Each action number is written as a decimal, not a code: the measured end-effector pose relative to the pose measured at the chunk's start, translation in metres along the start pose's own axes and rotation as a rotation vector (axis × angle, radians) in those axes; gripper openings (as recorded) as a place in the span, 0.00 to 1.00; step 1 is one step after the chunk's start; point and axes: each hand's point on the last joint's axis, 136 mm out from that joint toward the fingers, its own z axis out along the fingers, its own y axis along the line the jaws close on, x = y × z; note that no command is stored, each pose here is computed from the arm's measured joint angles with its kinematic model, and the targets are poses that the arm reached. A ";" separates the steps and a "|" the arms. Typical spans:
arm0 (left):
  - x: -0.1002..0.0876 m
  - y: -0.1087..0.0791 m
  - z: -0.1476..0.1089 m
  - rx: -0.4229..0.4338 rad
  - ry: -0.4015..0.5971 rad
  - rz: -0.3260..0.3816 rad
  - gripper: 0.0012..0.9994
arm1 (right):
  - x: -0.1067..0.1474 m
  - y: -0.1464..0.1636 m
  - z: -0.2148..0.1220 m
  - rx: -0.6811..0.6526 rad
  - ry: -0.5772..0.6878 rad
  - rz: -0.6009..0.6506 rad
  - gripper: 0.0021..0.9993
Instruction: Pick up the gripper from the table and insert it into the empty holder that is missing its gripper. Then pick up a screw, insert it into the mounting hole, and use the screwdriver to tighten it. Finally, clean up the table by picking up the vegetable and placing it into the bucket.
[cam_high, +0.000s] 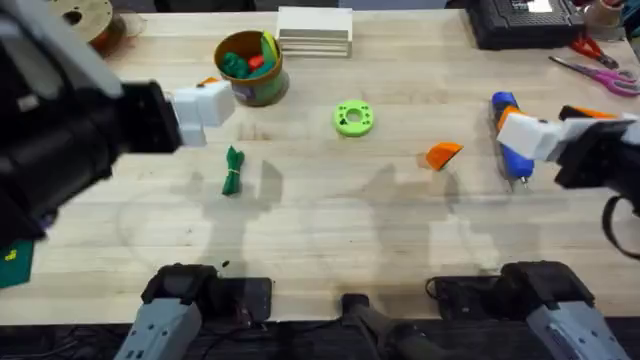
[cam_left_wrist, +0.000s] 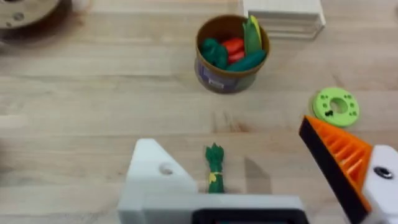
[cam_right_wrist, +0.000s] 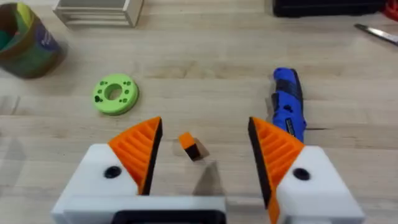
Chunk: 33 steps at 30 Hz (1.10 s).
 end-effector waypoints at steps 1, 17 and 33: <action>-0.002 -0.001 0.002 0.003 0.024 -0.001 0.99 | -0.003 0.000 0.000 0.000 0.006 0.000 0.81; 0.059 0.000 0.048 0.002 0.442 -0.059 0.81 | -0.003 0.000 0.001 0.001 0.024 0.001 0.81; 0.051 -0.071 0.081 0.289 0.379 -0.025 0.98 | -0.003 0.000 0.001 0.001 0.024 0.001 0.81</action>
